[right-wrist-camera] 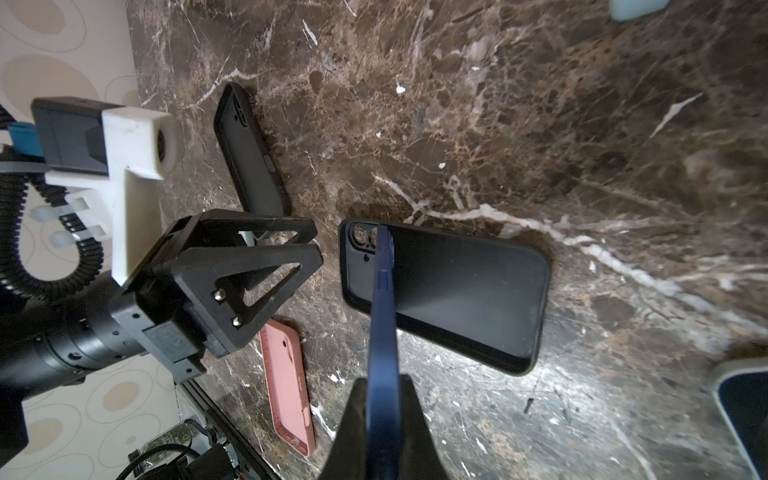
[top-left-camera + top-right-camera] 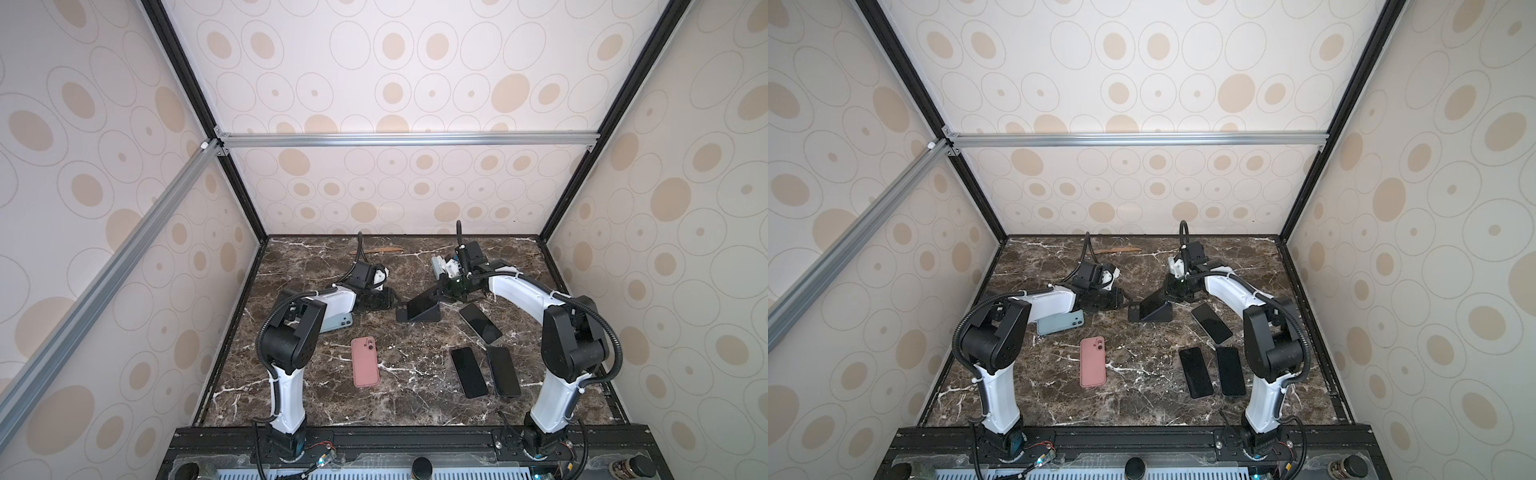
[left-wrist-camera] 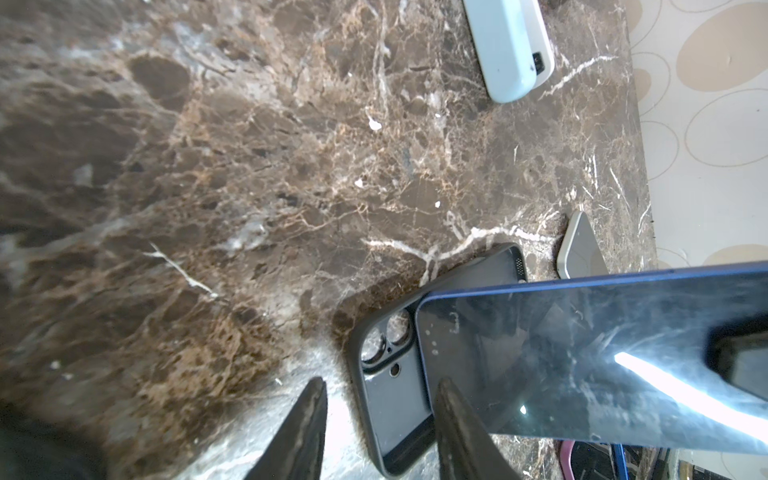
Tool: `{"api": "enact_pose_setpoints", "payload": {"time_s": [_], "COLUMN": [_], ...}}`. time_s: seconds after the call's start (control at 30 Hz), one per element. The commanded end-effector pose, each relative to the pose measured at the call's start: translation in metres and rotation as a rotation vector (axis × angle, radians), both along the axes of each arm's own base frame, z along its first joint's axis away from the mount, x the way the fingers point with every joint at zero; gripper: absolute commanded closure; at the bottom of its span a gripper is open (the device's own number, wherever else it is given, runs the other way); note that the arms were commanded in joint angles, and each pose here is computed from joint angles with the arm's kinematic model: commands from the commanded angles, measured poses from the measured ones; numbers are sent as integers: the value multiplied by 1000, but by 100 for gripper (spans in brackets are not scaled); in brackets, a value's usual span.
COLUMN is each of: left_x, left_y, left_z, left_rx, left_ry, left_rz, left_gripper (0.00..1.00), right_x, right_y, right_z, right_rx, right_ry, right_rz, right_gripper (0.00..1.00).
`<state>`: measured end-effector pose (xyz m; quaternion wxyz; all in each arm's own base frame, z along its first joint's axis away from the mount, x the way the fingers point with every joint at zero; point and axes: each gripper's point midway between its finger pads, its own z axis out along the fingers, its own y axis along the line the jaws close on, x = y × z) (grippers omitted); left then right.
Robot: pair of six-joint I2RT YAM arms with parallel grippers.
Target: Put the phone into the phone case
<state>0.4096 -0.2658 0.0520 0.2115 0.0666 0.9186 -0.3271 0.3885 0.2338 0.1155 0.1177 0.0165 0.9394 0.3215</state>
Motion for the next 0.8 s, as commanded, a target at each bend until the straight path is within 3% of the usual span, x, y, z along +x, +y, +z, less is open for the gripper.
{"api": "enact_pose_setpoints", "payload": {"time_s": [0.0, 0.4, 0.77], "left_x": [3, 3, -15], "left_y": [-5, 3, 10], "left_z": [-1, 18, 10], "left_rx": [-3, 5, 32], "left_ry": [10, -46, -12], "left_rz": [-7, 28, 12], "left_gripper": [57, 57, 58], "right_x": [-2, -8, -10], "right_y": [4, 1, 1], "right_z": [10, -1, 1], "right_rx": [41, 32, 29], "right_ry": [-15, 6, 9], "right_rz": [-11, -14, 2], "right_gripper": [100, 100, 100]}}
